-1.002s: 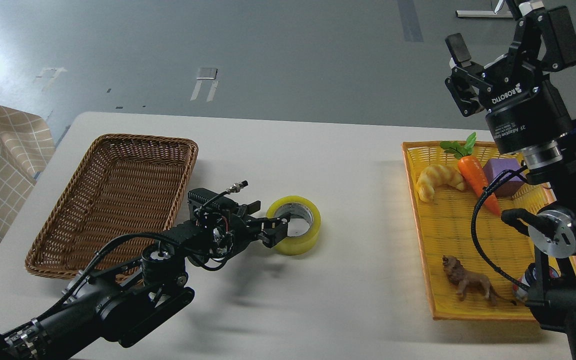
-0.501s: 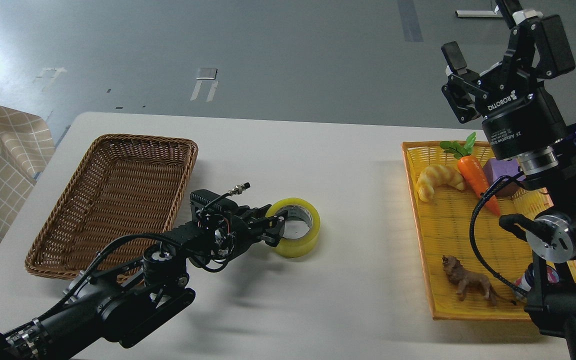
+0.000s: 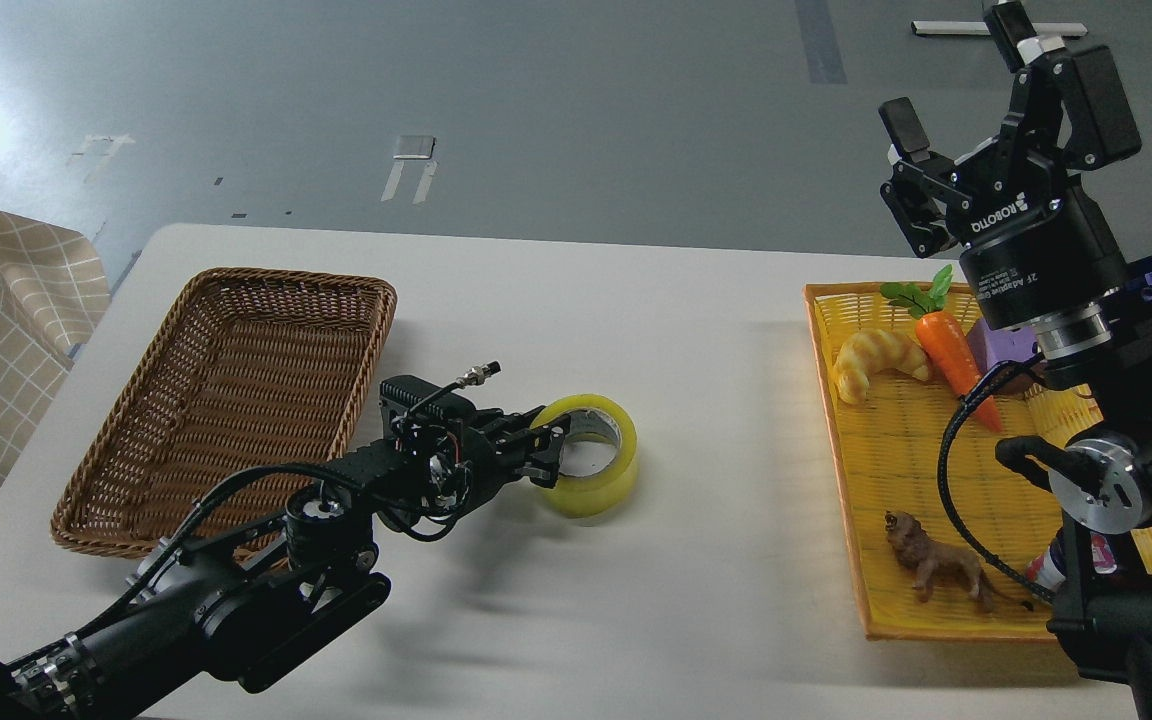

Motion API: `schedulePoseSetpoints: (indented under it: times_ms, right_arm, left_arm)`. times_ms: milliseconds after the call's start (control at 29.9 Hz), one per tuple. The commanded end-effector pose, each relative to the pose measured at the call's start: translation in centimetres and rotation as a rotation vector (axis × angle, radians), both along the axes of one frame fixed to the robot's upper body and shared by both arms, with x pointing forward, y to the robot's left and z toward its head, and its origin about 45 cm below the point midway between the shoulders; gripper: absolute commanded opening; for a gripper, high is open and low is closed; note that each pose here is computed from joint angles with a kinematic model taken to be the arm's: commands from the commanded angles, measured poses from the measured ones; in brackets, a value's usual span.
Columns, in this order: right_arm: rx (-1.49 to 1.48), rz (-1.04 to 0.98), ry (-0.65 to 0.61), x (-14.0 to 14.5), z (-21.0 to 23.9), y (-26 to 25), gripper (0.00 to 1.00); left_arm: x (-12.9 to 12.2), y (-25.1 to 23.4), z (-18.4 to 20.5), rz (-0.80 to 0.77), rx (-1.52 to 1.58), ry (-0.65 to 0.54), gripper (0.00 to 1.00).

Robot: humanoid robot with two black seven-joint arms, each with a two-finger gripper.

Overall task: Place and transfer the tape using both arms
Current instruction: 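Insert the left gripper into the tape roll and close it, then lift the tape roll and carry it over the wicker basket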

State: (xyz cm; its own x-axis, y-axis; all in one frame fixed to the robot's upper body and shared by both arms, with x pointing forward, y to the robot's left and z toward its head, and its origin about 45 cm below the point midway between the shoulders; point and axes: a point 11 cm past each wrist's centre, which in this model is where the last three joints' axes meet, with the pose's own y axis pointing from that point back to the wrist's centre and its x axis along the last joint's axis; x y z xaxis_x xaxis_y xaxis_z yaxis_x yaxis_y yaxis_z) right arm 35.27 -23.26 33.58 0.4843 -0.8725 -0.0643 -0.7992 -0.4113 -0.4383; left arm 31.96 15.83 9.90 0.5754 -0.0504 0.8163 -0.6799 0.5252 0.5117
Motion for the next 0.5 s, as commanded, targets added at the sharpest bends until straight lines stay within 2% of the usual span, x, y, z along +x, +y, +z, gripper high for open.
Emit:
schedulePoseSetpoints:
  times_ms: [0, 267, 468]
  right_arm:
    - [0.0, -0.002, 0.009, -0.1, -0.3, -0.1, 1.0]
    - [-0.001, -0.006, 0.021, -0.3, -0.8, -0.2, 1.0]
    - [-0.001, -0.005, 0.02, -0.3, -0.7, -0.2, 1.0]
  left_arm:
    - [0.0, -0.2, 0.1, -0.005, -0.002, -0.003, 0.16]
    - [0.2, -0.2, 0.6, -0.011, -0.005, -0.017, 0.16]
    - [1.5, 0.3, 2.3, -0.019, 0.01, -0.066, 0.16]
